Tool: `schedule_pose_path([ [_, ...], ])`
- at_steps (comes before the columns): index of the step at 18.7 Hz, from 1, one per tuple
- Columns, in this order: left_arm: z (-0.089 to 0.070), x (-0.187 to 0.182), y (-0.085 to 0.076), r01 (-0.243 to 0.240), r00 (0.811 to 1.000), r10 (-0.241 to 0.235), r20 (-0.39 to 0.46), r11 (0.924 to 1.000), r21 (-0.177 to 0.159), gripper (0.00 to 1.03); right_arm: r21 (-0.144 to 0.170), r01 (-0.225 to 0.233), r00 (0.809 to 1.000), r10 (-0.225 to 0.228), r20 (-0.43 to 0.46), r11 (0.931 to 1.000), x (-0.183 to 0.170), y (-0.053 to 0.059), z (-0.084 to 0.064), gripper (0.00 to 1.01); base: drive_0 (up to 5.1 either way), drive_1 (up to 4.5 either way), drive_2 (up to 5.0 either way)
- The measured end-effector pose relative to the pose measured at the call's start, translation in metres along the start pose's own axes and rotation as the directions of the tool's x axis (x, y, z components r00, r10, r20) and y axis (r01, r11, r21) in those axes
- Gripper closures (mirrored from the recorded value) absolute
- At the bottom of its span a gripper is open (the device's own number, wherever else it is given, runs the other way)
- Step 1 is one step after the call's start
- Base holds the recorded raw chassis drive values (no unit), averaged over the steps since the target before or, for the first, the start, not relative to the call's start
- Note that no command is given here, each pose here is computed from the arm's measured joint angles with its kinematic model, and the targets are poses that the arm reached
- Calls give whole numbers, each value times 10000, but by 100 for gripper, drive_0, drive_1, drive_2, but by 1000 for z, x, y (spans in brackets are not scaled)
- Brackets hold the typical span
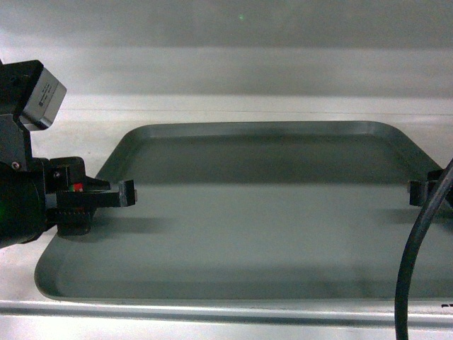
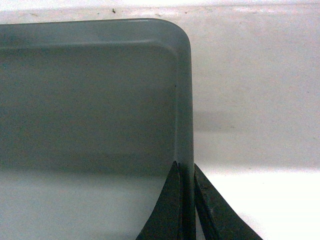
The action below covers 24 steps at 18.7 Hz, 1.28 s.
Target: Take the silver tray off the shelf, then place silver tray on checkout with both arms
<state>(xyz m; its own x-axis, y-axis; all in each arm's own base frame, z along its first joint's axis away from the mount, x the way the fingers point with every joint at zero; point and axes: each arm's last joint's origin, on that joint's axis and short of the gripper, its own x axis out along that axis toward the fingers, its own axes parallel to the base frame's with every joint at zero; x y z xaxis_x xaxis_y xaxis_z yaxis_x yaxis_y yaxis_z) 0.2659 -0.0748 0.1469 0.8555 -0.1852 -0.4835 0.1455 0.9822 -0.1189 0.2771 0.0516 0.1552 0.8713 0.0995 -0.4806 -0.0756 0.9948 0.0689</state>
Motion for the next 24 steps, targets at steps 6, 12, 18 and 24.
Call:
schedule_pose_path([
  [6, 16, -14, -2, 35, 9997, -43, 228, 9995, 319, 100, 28, 13, 10000, -13, -9, 10000, -16, 3, 9, 98, 0, 0, 0],
  [12, 28, -24, -4, 58, 9997, -72, 243, 9984, 568, 100, 68, -5, 9999, 4, 160, 10000, -33, 6, 29, 98, 0, 0, 0],
  [18, 28, -26, -3, 71, 10000, -74, 49, 9980, 633, 99, 91, -42, 10000, 43, -44, 9999, -33, 4, 30, 98, 0, 0, 0],
  [24, 29, -26, -4, 72, 9998, -85, 202, 9980, 629, 99, 98, -26, 10000, 26, 8, 9999, -33, 4, 31, 98, 0, 0, 0],
])
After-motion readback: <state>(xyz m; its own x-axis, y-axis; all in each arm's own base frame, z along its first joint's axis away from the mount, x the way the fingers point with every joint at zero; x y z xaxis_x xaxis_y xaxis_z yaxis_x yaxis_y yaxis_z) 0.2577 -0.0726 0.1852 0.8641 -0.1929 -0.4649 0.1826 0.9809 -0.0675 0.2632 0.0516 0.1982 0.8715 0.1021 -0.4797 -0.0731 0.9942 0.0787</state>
